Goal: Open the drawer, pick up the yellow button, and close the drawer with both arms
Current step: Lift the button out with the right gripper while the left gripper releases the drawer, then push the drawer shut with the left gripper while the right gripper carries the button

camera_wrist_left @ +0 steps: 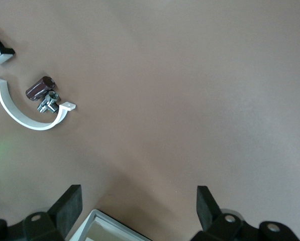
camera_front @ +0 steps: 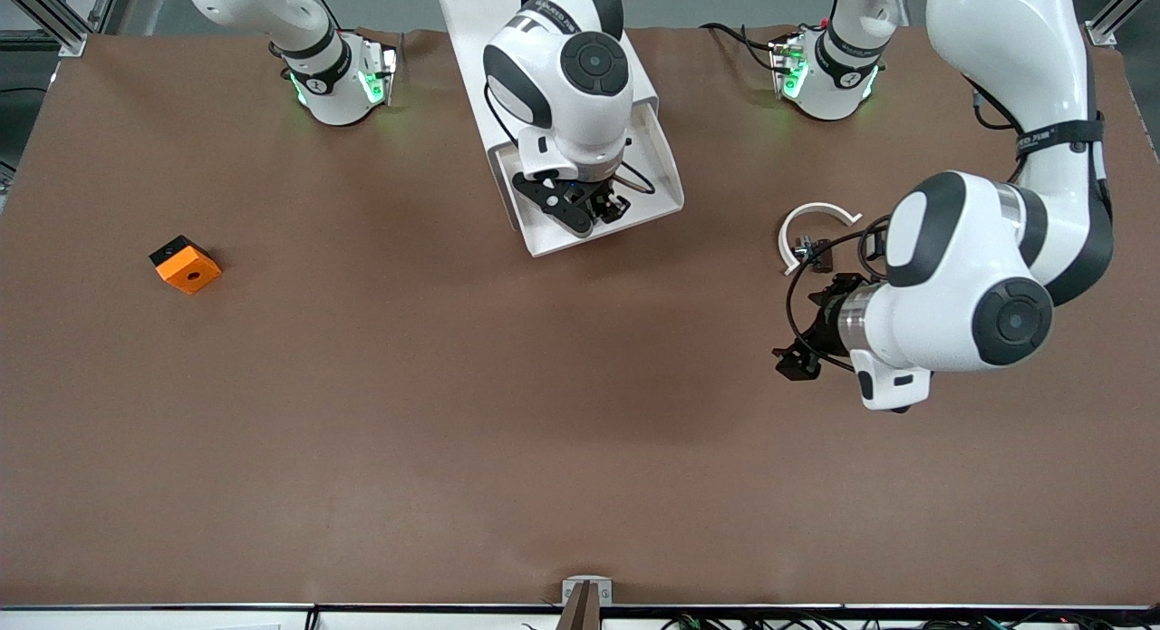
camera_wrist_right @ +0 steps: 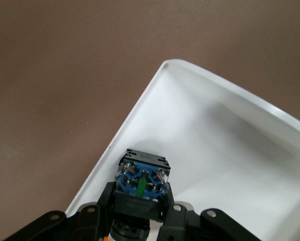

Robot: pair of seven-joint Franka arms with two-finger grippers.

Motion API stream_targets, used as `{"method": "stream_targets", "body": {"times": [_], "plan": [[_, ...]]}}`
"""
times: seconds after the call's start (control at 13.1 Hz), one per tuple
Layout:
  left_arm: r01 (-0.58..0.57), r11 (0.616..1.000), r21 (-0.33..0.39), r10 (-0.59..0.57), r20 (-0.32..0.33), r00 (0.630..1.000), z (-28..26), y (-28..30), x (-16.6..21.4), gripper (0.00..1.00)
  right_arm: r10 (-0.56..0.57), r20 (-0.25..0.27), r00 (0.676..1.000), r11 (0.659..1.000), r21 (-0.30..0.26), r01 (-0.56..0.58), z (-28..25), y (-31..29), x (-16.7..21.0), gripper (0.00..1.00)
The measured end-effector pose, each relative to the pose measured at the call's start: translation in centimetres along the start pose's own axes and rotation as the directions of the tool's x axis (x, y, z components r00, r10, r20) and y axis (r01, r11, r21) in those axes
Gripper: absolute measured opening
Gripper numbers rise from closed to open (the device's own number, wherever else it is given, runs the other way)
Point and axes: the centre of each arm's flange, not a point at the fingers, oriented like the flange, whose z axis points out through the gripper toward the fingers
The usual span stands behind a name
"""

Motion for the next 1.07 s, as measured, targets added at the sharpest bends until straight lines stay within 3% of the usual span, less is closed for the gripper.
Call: {"method": "stream_targets", "body": {"times": [0.23,0.31,0.46,0.61,0.76,1.07], "plan": [[-0.066,0.998,-0.023,0.065,-0.004,0.998,0.2,-0.2,-1.5,1.00,0.022,0.001,1.000,0.999,0.027,-0.022,-2.3,0.1,2.0,0.40],[-0.090,0.995,-0.032,0.090,-0.004,0.996,0.6,-0.3,-1.9,1.00,0.009,0.004,1.000,1.000,0.012,-0.009,-3.6,0.6,3.3,0.40],[-0.140,0.989,-0.050,0.140,-0.005,0.990,2.2,-0.4,-2.9,1.00,-0.081,0.023,0.996,0.996,-0.044,0.082,-6.7,2.6,6.9,0.40],[-0.197,0.979,-0.046,0.197,-0.005,0.980,4.3,-0.2,-4.1,1.00,-0.194,0.044,0.980,0.980,-0.046,0.196,-10.2,5.2,11.5,0.40],[-0.261,0.965,-0.028,0.261,-0.009,0.965,5.6,0.0,-5.2,1.00,-0.325,0.069,0.943,0.944,-0.039,0.328,-12.9,8.6,17.0,0.40],[-0.364,0.931,-0.008,0.364,-0.033,0.931,10.0,1.1,-10.5,1.00,-0.553,0.113,0.826,0.831,0.004,0.556,-14.3,16.8,31.0,0.40]]}}
